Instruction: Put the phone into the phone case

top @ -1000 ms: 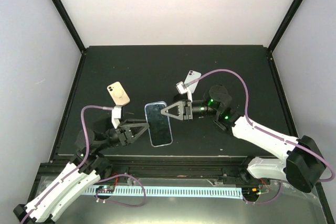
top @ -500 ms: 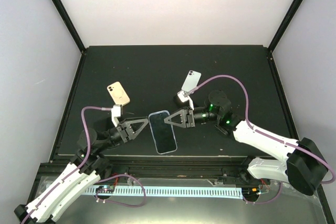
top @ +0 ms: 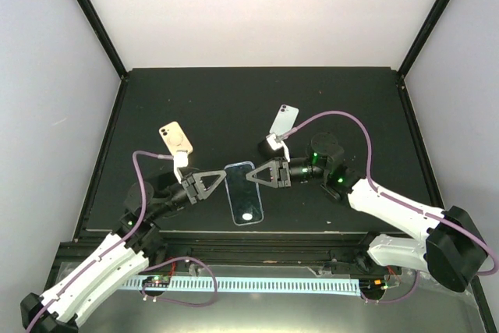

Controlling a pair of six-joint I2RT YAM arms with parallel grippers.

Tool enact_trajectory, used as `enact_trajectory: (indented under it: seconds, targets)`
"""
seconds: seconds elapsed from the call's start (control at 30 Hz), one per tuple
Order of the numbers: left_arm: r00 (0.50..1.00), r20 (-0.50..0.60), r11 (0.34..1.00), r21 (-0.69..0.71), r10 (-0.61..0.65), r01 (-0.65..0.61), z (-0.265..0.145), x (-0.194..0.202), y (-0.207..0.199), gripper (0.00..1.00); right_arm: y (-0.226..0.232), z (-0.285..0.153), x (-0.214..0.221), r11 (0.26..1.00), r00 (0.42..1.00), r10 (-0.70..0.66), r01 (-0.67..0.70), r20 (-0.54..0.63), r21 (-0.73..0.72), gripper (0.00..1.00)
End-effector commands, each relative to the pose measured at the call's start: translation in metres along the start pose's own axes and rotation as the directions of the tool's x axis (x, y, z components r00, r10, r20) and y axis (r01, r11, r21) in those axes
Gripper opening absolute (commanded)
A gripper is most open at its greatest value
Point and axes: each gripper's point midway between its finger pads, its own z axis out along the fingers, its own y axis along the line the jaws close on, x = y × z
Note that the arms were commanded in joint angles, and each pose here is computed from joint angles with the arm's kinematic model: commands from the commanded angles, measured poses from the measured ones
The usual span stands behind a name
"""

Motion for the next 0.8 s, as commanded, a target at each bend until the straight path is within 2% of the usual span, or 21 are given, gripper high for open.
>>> enact_trajectory:
  seconds: [0.0,0.07,0.1,0.37,0.4,0.43,0.47,0.5,0.57,0.67,0.77]
  targets:
    - [0.997,-0.072,0.993,0.117,0.035,-0.027,0.002,0.009,-0.027,0.16,0.025,0.005,0.001,0.994,0.998,-0.064,0.061,-0.029,-0.085,0.08]
    - [0.996,-0.074,0.991,0.129,0.042,-0.032,0.001,0.011,-0.028,0.04,0.027,0.005,0.001,0.993,0.997,-0.07,0.066,-0.037,-0.094,0.08]
    - [0.996,-0.073,0.99,0.135,0.044,-0.034,0.0,0.011,-0.029,0.02,0.028,0.005,0.002,0.993,0.997,-0.072,0.068,-0.041,-0.098,0.08]
    - [0.996,-0.059,0.988,0.143,0.063,-0.054,-0.004,0.012,-0.03,0.02,0.028,0.004,-0.001,0.994,0.997,-0.068,0.066,-0.023,-0.085,0.08]
    - [0.996,-0.061,0.988,0.144,0.063,-0.054,-0.004,0.012,-0.03,0.05,0.031,0.004,-0.003,0.993,0.997,-0.075,0.073,-0.019,-0.089,0.08]
    - [0.996,-0.06,0.988,0.144,0.063,-0.054,-0.005,0.012,-0.03,0.16,0.033,0.003,-0.003,0.993,0.997,-0.08,0.078,-0.018,-0.091,0.08]
    - [0.996,-0.058,0.988,0.144,0.067,-0.058,-0.005,0.011,-0.03,0.23,0.035,0.004,-0.004,0.992,0.996,-0.086,0.084,-0.019,-0.094,0.08]
    - [0.995,-0.061,0.988,0.142,0.074,-0.064,-0.005,0.012,-0.03,0.37,0.038,0.003,-0.005,0.991,0.996,-0.09,0.088,-0.017,-0.097,0.08]
    - [0.994,-0.066,0.988,0.131,0.092,-0.083,-0.004,0.012,-0.03,0.49,0.041,0.002,-0.008,0.991,0.996,-0.092,0.09,-0.011,-0.096,0.08]
    - [0.992,-0.073,0.987,0.128,0.105,-0.095,-0.003,0.014,-0.027,0.58,0.046,0.001,-0.014,0.991,0.995,-0.1,0.101,0.014,-0.091,0.08]
    - [0.99,-0.094,0.987,0.125,0.11,-0.098,-0.001,0.018,-0.023,0.6,0.049,0.0,-0.021,0.991,0.994,-0.104,0.107,0.04,-0.078,0.08]
